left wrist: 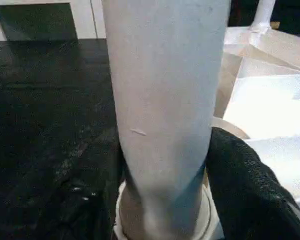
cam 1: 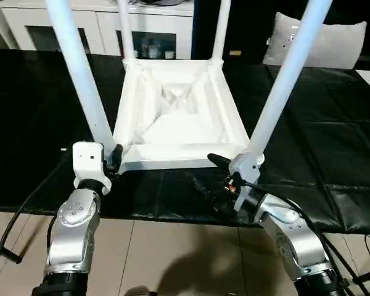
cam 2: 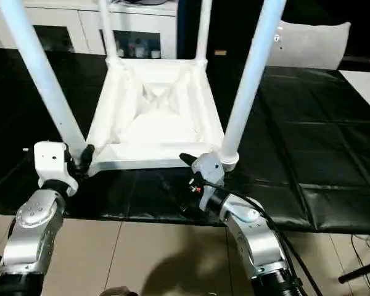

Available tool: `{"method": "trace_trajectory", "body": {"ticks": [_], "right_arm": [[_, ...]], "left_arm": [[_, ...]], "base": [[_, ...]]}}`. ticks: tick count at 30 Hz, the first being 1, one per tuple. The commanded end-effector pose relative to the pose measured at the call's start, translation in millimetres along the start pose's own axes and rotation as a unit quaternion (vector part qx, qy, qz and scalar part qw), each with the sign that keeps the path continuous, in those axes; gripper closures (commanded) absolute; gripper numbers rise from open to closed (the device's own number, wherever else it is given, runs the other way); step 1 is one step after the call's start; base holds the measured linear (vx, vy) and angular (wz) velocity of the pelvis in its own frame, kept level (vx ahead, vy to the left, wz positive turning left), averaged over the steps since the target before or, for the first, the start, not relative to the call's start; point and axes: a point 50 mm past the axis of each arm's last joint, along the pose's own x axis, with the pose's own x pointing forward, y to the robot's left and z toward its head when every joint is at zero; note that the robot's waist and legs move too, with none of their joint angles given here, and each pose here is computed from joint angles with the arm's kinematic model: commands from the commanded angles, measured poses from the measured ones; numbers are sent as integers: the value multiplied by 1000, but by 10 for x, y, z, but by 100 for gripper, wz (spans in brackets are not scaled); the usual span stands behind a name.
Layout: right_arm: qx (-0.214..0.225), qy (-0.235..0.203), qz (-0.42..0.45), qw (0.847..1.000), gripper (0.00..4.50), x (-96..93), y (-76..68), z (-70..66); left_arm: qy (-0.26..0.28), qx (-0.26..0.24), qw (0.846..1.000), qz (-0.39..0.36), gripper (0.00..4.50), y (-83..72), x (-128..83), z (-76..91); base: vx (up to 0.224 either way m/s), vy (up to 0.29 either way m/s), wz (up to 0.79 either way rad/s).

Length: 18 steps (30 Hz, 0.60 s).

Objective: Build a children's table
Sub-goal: Flip table

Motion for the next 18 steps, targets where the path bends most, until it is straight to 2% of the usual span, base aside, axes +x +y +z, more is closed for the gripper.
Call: {"method": "trace_trajectory", "body": {"ticks": [1, 3, 12, 14, 16, 18], "right_arm": [[-4, -4, 7, 1000, 0, -8, 15, 16], [-4, -2, 10, 1000, 0, -5, 21, 11], [-7, 6, 21, 1000, 0, 22, 53, -13], [-8, 8, 19, 1000, 0, 22, 52, -18], [-7, 8, 13, 1000, 0, 18, 47, -22], [-6, 7, 10, 1000, 0, 17, 44, -25]], "left_arm": [[-4, -3, 1000, -11, 224, -32, 34, 18], [-4, -5, 1000, -15, 241, -45, 43, 18], [5, -24, 999, -26, 247, -85, 63, -10], [22, -62, 997, -29, 247, -121, 61, -40], [38, -135, 990, -16, 247, -152, 65, -54], [46, -168, 985, -10, 247, -162, 67, -62]], "base": [[0, 0, 0], [0, 0, 0], [0, 0, 0], [0, 0, 0], [0, 0, 0], [0, 0, 0]]}}
